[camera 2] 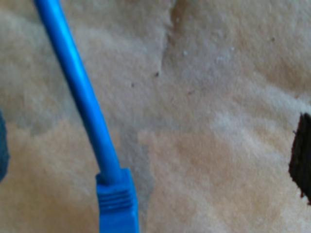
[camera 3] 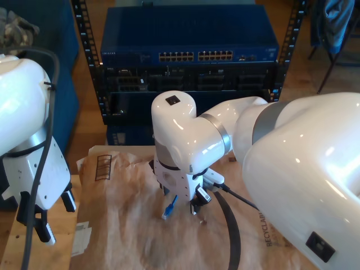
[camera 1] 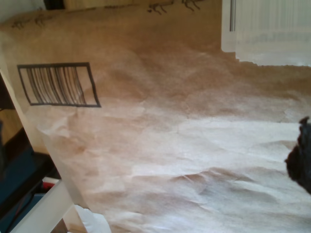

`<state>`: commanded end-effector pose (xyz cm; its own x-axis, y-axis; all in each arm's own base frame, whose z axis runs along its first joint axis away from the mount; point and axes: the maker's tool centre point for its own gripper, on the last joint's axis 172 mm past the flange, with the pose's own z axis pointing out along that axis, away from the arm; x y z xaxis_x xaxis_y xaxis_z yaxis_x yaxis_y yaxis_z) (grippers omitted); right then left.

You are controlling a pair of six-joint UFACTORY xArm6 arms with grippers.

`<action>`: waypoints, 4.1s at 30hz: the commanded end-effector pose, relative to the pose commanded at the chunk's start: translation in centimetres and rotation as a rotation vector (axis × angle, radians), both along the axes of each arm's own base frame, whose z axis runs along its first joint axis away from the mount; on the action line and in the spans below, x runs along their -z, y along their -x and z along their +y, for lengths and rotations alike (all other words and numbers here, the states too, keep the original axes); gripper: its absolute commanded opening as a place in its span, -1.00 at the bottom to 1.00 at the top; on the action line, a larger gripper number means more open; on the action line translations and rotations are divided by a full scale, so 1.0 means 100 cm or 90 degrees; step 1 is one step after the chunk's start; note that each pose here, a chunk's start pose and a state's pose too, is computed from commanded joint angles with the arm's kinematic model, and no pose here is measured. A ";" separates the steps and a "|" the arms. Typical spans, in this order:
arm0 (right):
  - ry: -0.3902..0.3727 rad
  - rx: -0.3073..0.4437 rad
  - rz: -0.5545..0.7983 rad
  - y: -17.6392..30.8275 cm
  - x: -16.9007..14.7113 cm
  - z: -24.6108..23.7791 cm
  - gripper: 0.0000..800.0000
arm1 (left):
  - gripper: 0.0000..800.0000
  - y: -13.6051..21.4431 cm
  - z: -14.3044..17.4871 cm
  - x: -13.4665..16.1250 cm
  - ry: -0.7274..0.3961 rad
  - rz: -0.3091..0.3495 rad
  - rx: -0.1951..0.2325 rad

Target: Grab the cable and plug it in

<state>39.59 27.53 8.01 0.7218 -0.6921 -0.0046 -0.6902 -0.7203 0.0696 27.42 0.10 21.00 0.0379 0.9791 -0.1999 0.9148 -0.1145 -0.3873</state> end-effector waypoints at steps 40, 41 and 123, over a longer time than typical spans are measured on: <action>0.002 0.012 0.001 -0.002 0.004 0.002 -0.54 | 1.00 -0.006 0.000 -0.004 0.001 -0.013 0.007; 0.002 0.013 0.001 -0.002 0.004 0.002 -0.56 | 1.00 -0.006 0.000 -0.004 0.001 -0.013 0.007; -0.280 0.652 0.023 0.011 -0.224 -0.209 -0.95 | 1.00 -0.165 -0.198 -0.238 0.468 -0.233 -0.078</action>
<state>38.47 6.66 30.43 -0.1942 -0.8935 -0.4048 -0.9751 0.2209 -0.0199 43.95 -19.75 44.78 0.1262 0.6046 -0.7865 0.9910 -0.1133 0.0718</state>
